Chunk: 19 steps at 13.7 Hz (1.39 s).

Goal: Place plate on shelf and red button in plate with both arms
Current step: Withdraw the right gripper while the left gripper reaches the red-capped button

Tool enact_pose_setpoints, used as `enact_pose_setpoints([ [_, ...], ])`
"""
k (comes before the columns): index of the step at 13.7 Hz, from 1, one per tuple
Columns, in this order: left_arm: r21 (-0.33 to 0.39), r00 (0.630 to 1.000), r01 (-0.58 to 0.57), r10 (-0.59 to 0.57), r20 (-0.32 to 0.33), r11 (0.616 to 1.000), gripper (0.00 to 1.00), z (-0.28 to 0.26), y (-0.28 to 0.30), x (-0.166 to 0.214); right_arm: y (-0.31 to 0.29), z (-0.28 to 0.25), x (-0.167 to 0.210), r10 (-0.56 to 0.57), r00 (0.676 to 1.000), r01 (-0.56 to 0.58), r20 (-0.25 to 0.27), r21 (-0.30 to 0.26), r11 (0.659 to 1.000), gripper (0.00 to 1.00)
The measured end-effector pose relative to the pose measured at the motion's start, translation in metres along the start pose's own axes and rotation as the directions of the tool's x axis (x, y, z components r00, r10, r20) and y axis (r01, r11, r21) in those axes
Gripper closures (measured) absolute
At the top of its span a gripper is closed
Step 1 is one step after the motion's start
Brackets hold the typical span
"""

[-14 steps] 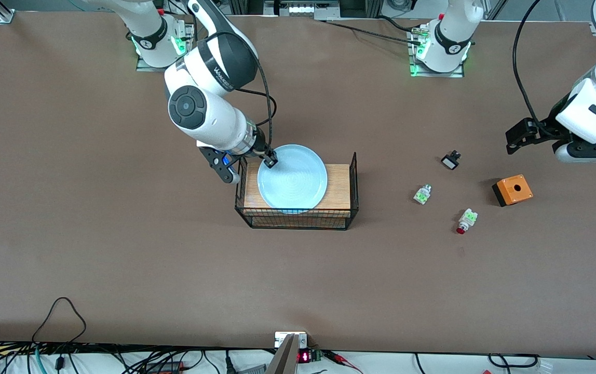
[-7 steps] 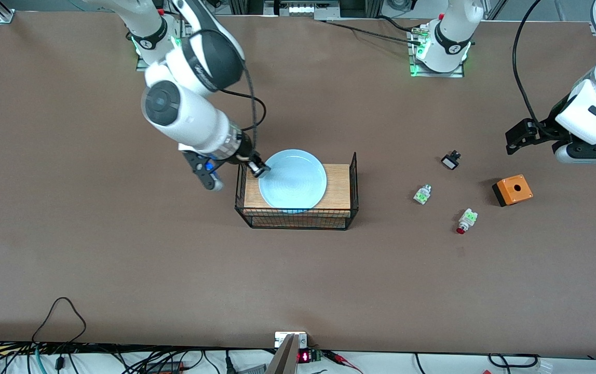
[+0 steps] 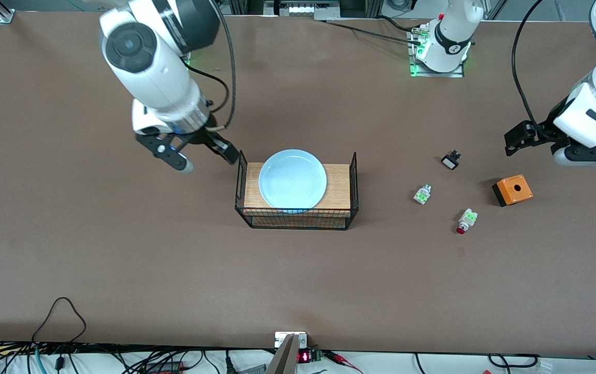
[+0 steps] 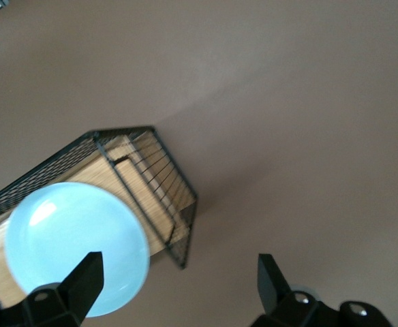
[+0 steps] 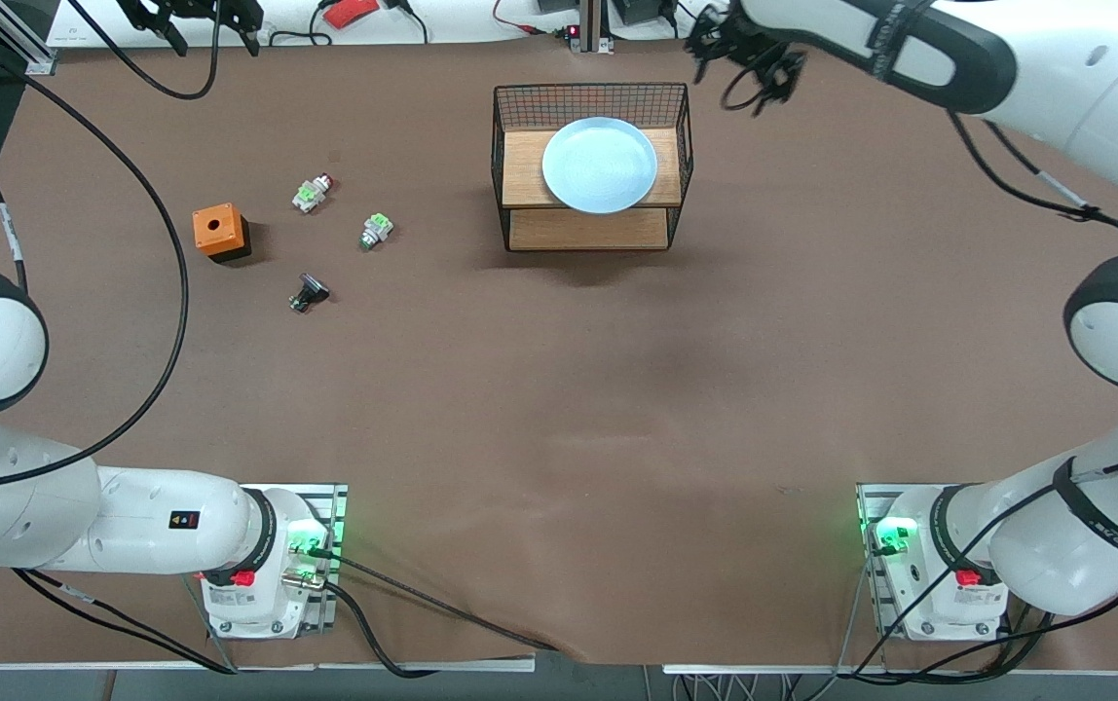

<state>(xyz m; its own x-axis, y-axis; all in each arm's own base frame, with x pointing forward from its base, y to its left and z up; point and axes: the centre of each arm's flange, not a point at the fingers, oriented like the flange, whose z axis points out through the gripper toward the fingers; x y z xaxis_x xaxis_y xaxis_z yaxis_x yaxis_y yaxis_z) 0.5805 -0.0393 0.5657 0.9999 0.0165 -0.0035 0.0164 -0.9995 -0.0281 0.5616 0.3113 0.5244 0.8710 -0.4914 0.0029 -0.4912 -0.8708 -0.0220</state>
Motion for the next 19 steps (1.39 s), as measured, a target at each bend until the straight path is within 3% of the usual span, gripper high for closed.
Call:
enact_pose_setpoints([
  [2,0.003,0.998,0.005,-0.005,0.055,1.0,0.0,0.031,-0.003,0.012,0.037,-0.02,0.034,-0.116,0.993,0.114,-0.031,-0.039,0.993,0.0],
  [5,0.007,0.989,-0.018,0.017,0.15,1.0,0.0,0.104,-0.003,0.036,0.104,-0.031,0.101,-0.233,0.972,0.231,-0.018,-0.067,0.971,0.0],
  [8,0.019,0.966,-0.2,0.194,0.169,0.98,0.0,0.167,-0.004,0.059,0.173,-0.029,0.157,-0.345,0.938,0.346,0.027,-0.082,0.935,0.0],
  [11,0.03,0.91,-0.392,0.383,0.162,0.919,0.0,0.213,-0.011,0.076,0.228,-0.033,0.192,-0.443,0.895,0.445,0.049,-0.078,0.892,0.0],
  [13,0.038,0.855,-0.506,0.496,0.15,0.862,0.0,0.24,-0.015,0.082,0.25,-0.04,0.201,-0.503,0.863,0.505,0.047,-0.071,0.86,0.0],
  [15,0.044,0.809,-0.583,0.575,0.12,0.812,0.0,0.27,-0.019,0.082,0.26,-0.052,0.194,-0.515,0.854,0.519,0.067,-0.066,0.852,0.0],
  [17,0.056,0.764,-0.644,0.638,0.095,0.763,0.0,0.298,-0.02,0.077,0.261,-0.063,0.178,-0.484,0.869,0.491,0.106,-0.058,0.869,0.0],
  [19,0.051,0.746,-0.666,0.66,0.093,0.745,0.0,0.325,-0.023,0.073,0.255,-0.066,0.166,-0.451,0.886,0.459,0.107,-0.059,0.887,0.0],
])
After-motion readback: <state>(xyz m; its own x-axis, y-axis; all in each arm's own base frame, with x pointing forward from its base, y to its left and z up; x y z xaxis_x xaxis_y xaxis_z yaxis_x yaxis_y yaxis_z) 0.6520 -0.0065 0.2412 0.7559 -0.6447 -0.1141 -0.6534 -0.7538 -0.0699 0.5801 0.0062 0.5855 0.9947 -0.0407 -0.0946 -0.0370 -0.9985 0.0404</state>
